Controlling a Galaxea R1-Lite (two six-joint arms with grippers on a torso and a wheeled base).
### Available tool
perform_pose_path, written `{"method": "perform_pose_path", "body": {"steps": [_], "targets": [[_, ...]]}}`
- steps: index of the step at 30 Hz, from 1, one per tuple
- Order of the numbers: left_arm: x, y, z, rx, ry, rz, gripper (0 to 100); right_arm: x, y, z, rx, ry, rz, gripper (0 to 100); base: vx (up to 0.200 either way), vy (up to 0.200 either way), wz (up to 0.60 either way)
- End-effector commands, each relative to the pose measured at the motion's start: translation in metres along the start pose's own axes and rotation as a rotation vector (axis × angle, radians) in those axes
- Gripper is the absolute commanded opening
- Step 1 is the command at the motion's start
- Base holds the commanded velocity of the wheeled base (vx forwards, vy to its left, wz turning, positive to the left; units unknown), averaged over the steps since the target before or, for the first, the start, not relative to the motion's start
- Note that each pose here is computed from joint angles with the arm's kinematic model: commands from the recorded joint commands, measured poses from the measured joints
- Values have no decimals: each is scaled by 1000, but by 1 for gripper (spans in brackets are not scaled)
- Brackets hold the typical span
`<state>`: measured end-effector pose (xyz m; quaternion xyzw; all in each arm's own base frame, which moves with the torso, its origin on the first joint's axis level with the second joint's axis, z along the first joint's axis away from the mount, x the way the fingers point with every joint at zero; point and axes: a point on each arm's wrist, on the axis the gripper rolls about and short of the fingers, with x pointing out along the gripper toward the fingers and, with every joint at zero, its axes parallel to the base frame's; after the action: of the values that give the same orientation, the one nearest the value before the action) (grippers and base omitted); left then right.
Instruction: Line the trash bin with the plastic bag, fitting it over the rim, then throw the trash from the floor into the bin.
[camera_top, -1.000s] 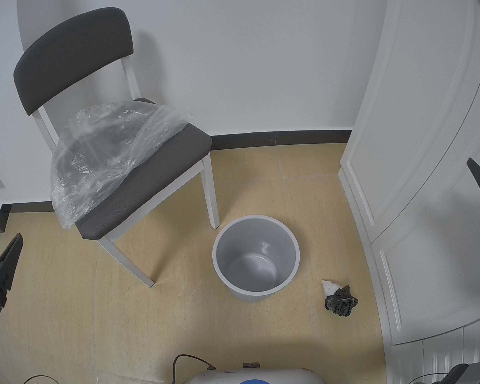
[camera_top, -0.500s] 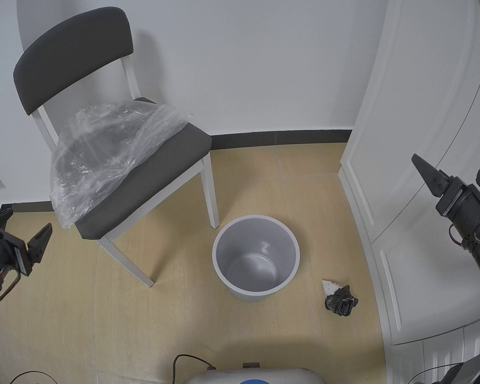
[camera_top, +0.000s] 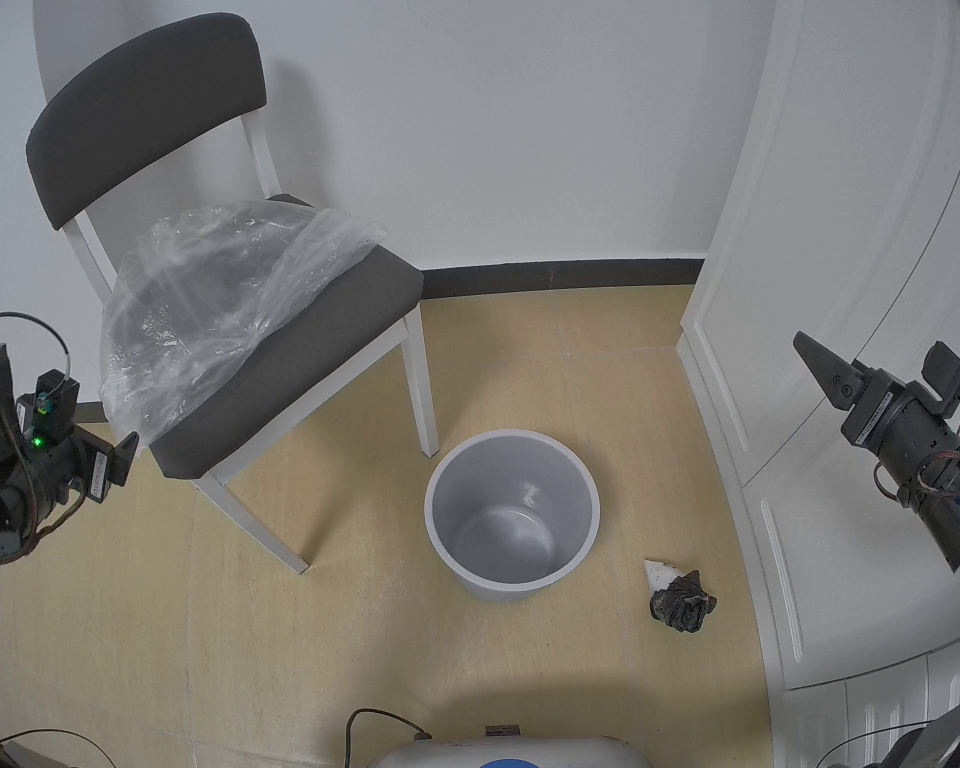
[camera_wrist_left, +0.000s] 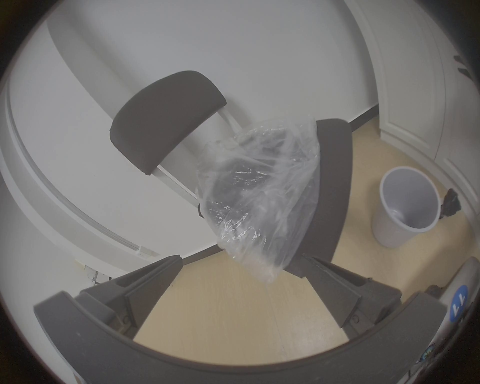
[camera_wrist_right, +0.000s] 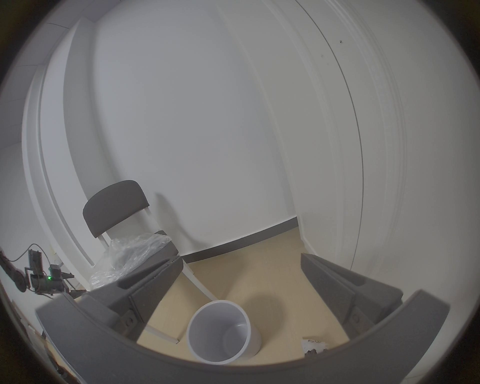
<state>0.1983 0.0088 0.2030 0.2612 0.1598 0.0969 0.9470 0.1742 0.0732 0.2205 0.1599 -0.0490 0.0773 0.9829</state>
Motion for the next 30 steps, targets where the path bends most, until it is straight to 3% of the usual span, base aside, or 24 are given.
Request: {"method": "perform_pose_path", "body": {"steps": [1, 18, 24, 30], "targets": [[40, -15, -8, 37, 81, 4, 100, 3, -5, 1, 1, -7, -24, 100, 0, 0, 0], [80, -12, -18, 28, 146, 63, 100, 7, -6, -1, 17, 1, -36, 100, 0, 0, 0], [93, 2, -4, -13, 75, 131, 100, 9, -11, 2, 21, -13, -60, 100, 0, 0, 0], [78, 22, 14, -40, 9, 193, 100, 10, -11, 5, 26, -25, -63, 100, 0, 0, 0]]}}
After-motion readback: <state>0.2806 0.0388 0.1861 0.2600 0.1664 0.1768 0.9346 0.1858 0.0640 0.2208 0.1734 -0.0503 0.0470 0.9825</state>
